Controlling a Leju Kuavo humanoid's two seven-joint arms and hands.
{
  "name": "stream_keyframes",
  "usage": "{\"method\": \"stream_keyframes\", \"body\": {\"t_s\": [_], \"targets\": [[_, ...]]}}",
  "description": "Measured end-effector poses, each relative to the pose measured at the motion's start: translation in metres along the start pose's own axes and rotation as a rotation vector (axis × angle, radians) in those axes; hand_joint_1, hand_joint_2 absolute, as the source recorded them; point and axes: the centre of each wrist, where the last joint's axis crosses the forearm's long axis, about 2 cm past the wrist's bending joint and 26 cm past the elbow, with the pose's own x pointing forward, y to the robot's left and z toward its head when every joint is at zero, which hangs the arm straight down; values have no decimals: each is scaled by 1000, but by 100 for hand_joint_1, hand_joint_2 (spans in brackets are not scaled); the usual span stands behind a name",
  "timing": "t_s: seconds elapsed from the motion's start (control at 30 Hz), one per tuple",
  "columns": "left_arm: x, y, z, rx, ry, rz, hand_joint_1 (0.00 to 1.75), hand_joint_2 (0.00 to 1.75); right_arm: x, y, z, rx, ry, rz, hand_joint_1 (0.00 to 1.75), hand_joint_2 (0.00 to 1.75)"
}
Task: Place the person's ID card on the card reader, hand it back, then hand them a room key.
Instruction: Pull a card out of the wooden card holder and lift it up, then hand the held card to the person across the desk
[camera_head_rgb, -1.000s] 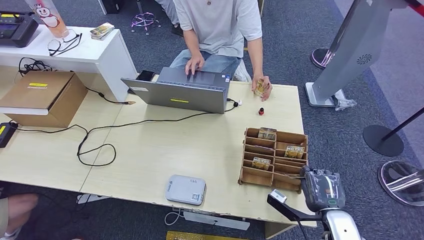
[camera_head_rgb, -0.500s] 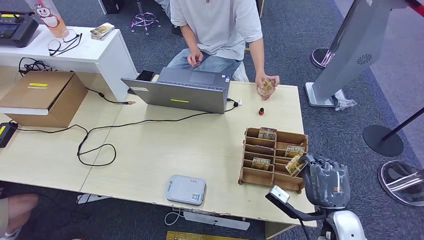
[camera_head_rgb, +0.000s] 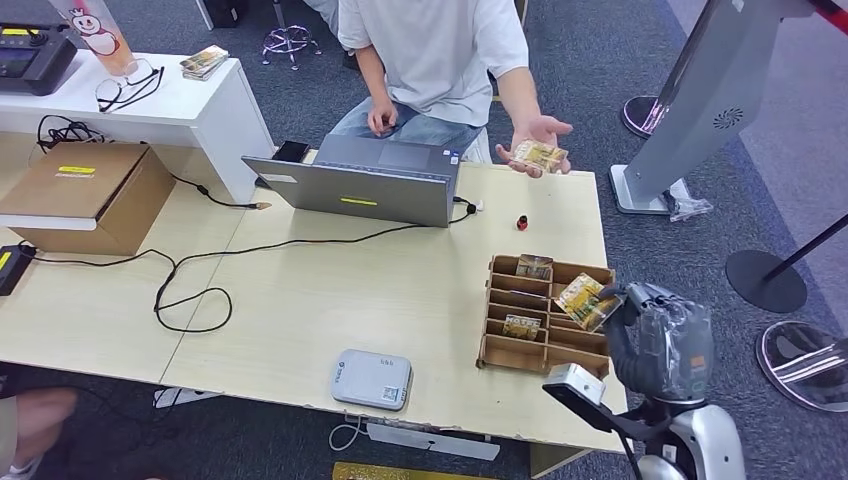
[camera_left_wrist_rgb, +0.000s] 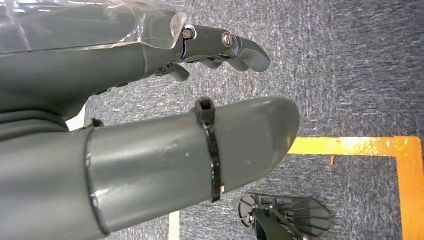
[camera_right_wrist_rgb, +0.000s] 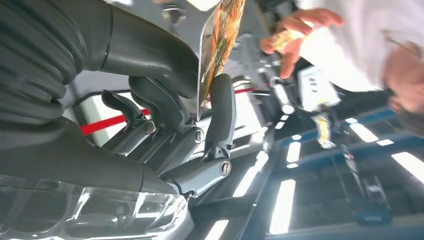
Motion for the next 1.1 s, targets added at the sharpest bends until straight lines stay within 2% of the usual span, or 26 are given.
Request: {"method": "stream_keyframes", "body": {"t_s": [0.27,0.53,0.77,1.1], "targets": [[16,-4,-3,-17,-29,-29,0,0,19,10,-74,-55,-97,-133,175,175],[26,-5,-5,-24,-35,-45,0,0,34,31,-139,-32,-93,-88,175,175],[26,-4,-6,-23,-15,-46,0,0,42,46,-163,10,-80,-55,175,175],[24,-2,-6,-14,-8,-32,0,0,55,57,-176,45,-93,-60,175,175]]}}
